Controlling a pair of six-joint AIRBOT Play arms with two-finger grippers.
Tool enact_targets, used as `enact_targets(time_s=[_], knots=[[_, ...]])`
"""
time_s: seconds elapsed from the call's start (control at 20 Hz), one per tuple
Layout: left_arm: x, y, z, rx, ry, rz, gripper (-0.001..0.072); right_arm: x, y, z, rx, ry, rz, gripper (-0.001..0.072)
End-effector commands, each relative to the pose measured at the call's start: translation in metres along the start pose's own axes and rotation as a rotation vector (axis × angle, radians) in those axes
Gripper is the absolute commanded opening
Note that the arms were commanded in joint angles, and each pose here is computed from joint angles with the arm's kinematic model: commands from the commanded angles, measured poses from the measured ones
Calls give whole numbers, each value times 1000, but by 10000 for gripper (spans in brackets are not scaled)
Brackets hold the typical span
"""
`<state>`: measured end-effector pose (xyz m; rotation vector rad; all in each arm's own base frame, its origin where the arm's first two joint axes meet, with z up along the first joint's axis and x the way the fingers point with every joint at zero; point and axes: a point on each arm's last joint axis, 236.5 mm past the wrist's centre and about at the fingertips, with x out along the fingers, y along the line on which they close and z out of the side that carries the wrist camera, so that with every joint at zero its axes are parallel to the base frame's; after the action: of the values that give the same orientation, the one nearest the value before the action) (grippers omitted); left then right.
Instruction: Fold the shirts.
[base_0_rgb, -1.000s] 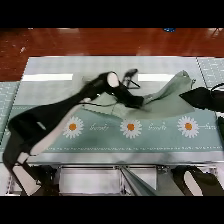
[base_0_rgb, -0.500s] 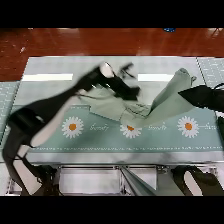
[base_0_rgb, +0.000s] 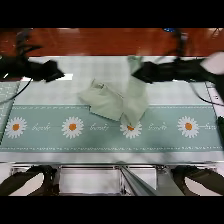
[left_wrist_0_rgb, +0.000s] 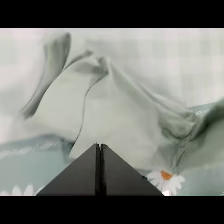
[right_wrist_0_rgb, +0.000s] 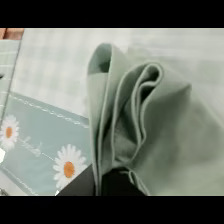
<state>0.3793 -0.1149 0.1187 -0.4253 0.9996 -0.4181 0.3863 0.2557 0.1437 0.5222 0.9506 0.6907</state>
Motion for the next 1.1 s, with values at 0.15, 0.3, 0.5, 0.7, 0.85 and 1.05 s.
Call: enact_targets(time_s=[0.15, 0.3, 0.5, 0.7, 0.85, 1.05], knots=[[-27, 31, -94, -60, -75, 56, 18, 157, 11, -16, 49, 170, 86, 24], [-11, 38, -118, -115, -24, 40, 18, 197, 3, -24, 71, 208, 85, 24], [-1, 51, -116, -142, -50, 61, 18, 223, 19, -42, 109, 267, 184, 415], [-7, 61, -70, -160, -202, 86, 18, 176, 18, -38, 92, 357, 193, 408], [-40, 59, -30, -144, -310, 99, 18, 72, -18, 9, 50, 325, 51, 408], [-56, 57, -16, -139, -344, 105, 18, -102, -107, 22, -36, 148, -555, 409]])
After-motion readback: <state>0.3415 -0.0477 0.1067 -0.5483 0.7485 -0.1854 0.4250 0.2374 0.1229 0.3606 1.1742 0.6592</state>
